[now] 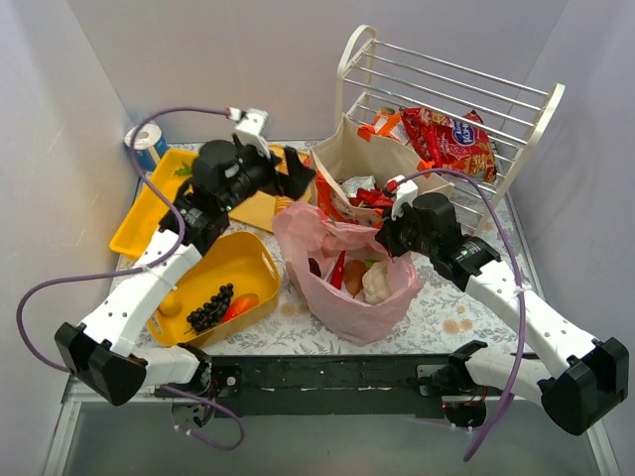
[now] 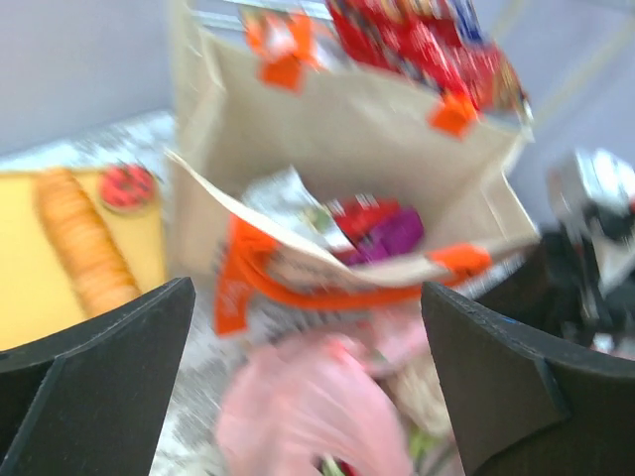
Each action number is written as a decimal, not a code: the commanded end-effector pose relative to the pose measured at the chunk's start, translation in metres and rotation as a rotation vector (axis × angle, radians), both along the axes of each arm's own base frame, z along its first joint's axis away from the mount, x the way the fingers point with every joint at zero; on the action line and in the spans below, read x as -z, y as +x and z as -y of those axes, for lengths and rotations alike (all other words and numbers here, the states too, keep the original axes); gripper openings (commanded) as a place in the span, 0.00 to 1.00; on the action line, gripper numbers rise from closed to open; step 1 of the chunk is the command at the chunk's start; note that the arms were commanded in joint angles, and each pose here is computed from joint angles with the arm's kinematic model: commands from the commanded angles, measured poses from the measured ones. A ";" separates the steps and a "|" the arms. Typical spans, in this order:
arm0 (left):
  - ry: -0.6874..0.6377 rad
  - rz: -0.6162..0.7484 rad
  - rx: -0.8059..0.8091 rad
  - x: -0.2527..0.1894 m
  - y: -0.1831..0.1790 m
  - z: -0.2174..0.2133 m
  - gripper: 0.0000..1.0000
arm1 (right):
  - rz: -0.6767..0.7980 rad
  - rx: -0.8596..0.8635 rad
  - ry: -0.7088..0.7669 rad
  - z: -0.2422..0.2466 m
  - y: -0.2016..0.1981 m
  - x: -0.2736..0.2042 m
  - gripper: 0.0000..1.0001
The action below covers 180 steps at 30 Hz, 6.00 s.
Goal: Place the mixed food into the grocery bags and tie them
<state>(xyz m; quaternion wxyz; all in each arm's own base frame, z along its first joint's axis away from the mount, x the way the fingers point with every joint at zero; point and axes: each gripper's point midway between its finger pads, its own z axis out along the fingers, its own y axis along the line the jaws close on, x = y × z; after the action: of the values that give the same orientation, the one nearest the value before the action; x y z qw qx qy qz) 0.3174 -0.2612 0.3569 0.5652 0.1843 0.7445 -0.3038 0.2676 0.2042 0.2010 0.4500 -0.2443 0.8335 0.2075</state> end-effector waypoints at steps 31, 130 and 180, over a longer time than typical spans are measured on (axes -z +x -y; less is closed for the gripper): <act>-0.090 -0.951 -1.617 0.234 -0.119 -0.317 0.98 | 0.127 -0.026 0.106 -0.002 -0.005 -0.028 0.01; 0.289 -0.828 -1.396 0.252 -0.054 -0.293 0.98 | 0.064 -0.032 0.135 -0.016 0.003 -0.029 0.01; -0.280 -0.013 -0.125 -0.043 -0.028 -0.083 0.20 | 0.064 0.057 0.035 0.005 0.010 -0.006 0.01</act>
<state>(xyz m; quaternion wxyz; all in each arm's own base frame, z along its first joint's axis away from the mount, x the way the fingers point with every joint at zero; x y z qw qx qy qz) 0.3128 -0.1052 0.2836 0.5009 -0.1102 0.8289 -0.2234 0.2694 0.2004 0.1850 0.4667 -0.2333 0.8279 0.2060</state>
